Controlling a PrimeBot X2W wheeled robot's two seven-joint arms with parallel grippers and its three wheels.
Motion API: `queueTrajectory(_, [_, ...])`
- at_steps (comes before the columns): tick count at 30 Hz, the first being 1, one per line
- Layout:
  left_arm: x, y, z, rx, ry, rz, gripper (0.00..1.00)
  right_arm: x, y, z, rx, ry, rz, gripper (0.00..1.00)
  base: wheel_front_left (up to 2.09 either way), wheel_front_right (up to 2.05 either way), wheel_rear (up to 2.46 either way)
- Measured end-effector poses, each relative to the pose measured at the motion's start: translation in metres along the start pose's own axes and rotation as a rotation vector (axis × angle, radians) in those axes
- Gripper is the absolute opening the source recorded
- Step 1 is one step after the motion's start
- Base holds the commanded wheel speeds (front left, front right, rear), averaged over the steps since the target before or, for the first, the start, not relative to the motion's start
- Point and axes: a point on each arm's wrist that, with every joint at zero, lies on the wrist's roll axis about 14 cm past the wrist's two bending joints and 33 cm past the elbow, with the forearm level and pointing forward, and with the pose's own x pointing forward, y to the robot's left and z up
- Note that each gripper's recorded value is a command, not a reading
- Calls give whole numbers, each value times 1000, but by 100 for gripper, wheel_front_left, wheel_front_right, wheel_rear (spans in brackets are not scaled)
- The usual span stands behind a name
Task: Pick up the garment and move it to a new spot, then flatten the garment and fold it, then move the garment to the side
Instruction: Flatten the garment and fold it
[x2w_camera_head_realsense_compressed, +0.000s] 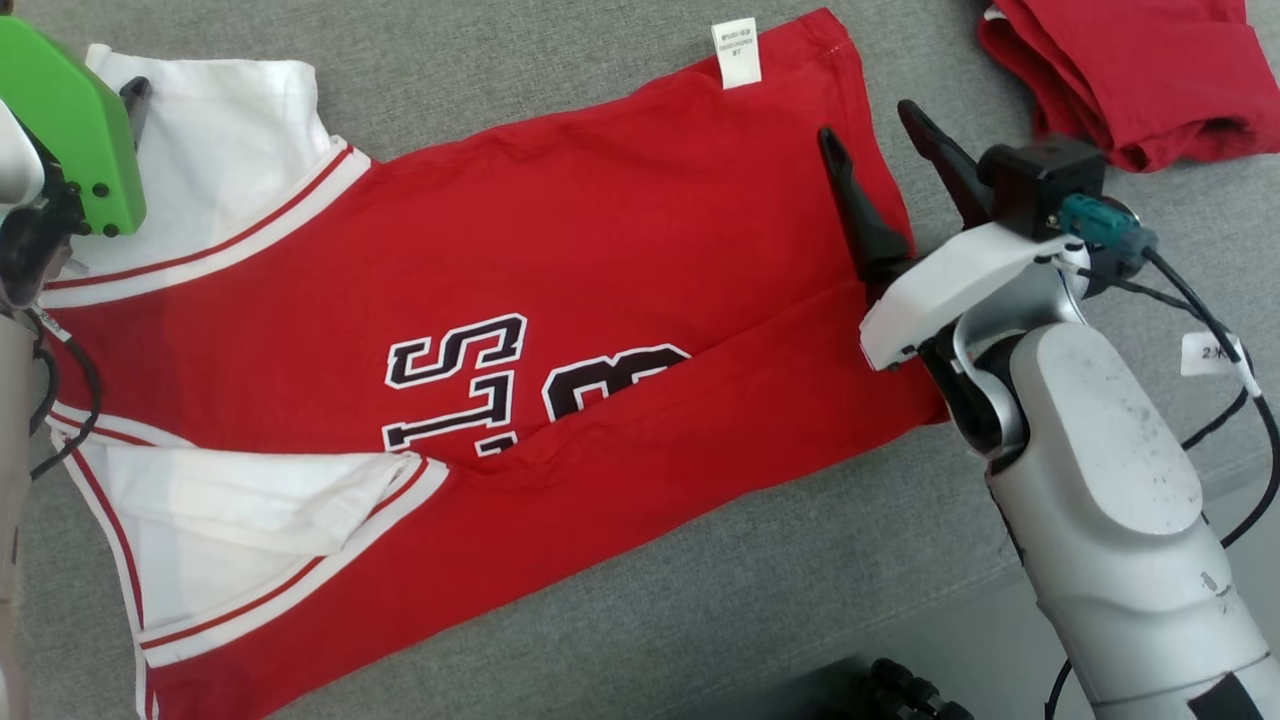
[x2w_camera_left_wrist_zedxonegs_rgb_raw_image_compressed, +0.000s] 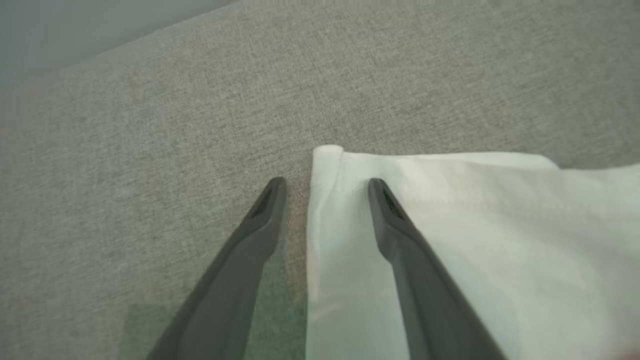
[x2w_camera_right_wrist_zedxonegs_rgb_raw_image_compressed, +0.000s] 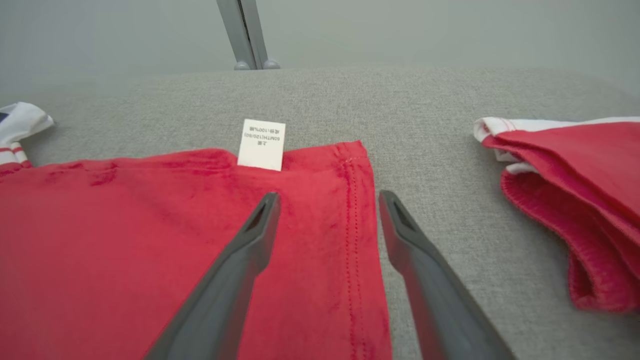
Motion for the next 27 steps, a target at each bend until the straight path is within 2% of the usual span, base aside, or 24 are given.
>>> queueTrajectory(1, [1,0,1,-1,-1,-1,30,3,-1,1,-11,6,4,100,0,0,0])
queueTrajectory(2, [1,0,1,-5,-2,-4,20,6,-1,3,-24,12,8,100,0,0,0])
queueTrajectory(3, [2,-1,2,-13,-7,-9,1,11,-4,5,-50,25,12,100,0,0,0])
queueTrajectory(11, [-5,0,8,-47,-69,-19,0,48,-14,18,-177,124,28,100,0,0,0])
queueTrajectory(15, [-13,-3,17,-57,-114,-34,0,59,-23,7,-218,219,15,100,0,0,0])
queueTrajectory(20, [-25,0,21,-53,-155,-31,0,65,-16,-18,-195,337,34,100,0,0,0])
queueTrajectory(21, [-27,0,23,-57,-166,-34,0,66,-14,-18,-188,343,39,78,0,0,0])
queueTrajectory(22, [-29,-1,25,-59,-176,-37,0,68,-13,-18,-181,345,42,43,0,0,0])
queueTrajectory(25, [-36,0,30,-65,-207,-40,0,70,-11,-18,-170,349,49,16,0,0,0])
queueTrajectory(26, [-38,0,32,-69,-215,-41,0,70,-10,-18,-157,350,49,0,0,0,0])
queueTrajectory(27, [-39,0,33,-73,-222,-43,0,70,-11,-18,-145,349,47,0,0,0,0])
